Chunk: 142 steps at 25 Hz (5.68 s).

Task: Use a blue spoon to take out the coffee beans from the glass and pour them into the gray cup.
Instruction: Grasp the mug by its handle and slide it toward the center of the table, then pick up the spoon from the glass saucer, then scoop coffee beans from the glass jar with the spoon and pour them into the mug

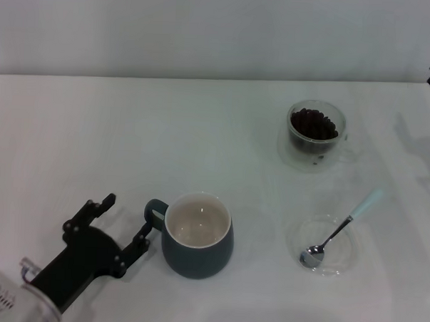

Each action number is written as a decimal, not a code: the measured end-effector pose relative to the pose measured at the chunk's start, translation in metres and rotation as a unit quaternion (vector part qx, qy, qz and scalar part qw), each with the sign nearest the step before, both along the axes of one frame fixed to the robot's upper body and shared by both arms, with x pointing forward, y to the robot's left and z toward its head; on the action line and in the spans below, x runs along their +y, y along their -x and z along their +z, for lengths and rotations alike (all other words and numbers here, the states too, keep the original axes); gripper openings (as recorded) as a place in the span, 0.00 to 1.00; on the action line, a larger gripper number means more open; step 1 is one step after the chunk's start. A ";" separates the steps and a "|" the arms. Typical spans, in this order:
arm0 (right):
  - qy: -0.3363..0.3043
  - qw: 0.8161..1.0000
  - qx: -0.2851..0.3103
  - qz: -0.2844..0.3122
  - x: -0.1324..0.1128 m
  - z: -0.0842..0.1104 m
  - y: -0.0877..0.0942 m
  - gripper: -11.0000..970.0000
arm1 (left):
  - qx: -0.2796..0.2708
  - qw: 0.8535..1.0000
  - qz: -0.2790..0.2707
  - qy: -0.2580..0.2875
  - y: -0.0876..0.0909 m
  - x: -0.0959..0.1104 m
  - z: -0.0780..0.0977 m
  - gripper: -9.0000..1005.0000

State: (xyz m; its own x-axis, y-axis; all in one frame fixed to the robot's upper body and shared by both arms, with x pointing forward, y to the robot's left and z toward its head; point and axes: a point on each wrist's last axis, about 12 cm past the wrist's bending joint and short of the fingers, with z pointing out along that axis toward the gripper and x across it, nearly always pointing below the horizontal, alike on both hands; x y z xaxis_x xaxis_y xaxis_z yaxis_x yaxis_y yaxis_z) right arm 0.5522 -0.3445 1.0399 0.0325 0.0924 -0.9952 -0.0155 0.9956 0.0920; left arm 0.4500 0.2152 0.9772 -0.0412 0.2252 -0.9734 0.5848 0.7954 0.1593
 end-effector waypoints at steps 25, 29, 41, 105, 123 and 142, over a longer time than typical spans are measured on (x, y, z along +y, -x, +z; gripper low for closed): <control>-0.383 0.869 0.265 0.166 -0.062 -0.010 0.061 0.84 | -0.051 0.926 0.323 0.186 0.028 0.104 0.013 0.74; -0.397 0.858 0.277 0.170 -0.044 -0.022 0.069 0.84 | -0.058 0.930 0.315 0.179 0.017 0.104 0.016 0.74; -0.395 0.855 0.293 0.167 -0.016 -0.037 0.066 0.84 | -0.059 0.934 0.306 0.176 0.004 0.102 0.019 0.74; -0.387 0.898 0.033 0.205 -0.004 0.023 0.023 0.16 | -0.064 0.928 0.321 0.179 0.006 0.108 0.020 0.74; -0.101 0.973 0.021 0.207 0.041 0.036 -0.038 0.16 | -0.064 0.927 0.317 0.188 0.000 0.102 0.021 0.74; -0.068 0.976 0.056 0.197 0.046 0.021 -0.035 0.16 | -0.066 0.921 0.332 0.192 -0.001 0.105 0.022 0.74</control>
